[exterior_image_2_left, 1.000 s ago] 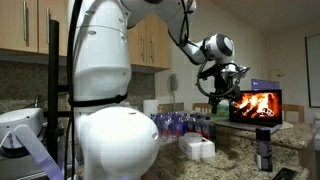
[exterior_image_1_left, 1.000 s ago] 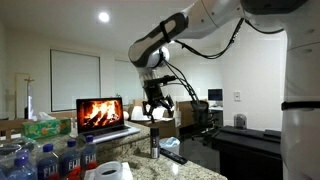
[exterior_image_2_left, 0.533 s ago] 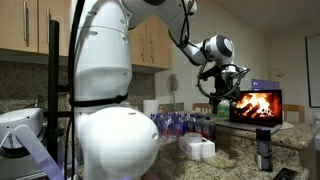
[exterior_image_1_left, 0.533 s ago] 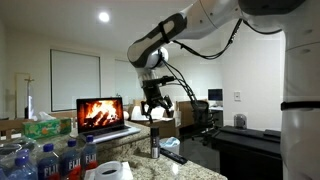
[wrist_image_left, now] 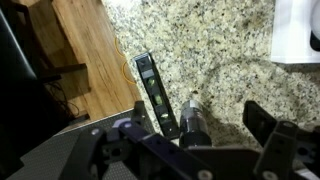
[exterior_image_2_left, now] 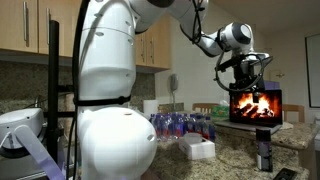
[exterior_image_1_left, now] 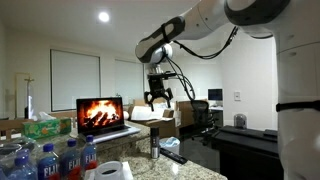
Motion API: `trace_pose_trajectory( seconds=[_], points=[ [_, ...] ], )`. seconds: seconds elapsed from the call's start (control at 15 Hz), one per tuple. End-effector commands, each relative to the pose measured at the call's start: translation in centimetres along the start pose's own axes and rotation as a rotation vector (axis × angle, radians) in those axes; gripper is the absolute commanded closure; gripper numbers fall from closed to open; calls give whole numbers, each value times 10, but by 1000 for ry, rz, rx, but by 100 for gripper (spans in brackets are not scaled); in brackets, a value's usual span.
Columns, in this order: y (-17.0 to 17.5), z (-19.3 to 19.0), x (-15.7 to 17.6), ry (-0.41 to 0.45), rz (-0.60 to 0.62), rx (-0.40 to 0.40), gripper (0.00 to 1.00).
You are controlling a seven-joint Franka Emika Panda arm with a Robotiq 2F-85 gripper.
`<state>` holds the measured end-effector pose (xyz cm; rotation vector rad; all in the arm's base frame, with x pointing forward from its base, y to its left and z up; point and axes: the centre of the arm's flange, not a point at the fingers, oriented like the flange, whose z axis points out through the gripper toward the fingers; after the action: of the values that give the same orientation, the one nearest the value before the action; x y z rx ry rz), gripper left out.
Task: Pick up the seal tape and the other two objects and place them on top of the box over the counter
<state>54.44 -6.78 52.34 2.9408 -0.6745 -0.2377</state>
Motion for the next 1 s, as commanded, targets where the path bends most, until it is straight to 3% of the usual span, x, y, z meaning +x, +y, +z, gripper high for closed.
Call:
trace_pose_trajectory(
  seconds=[0.0,0.13,0.53,0.93],
  points=[
    [4,6,53,-28,41,6,0],
    [5,15,68,-23,111,37,0],
    [-18,46,97,-8,176,150,0],
    [-18,62,99,-12,224,118,0]
  ],
)
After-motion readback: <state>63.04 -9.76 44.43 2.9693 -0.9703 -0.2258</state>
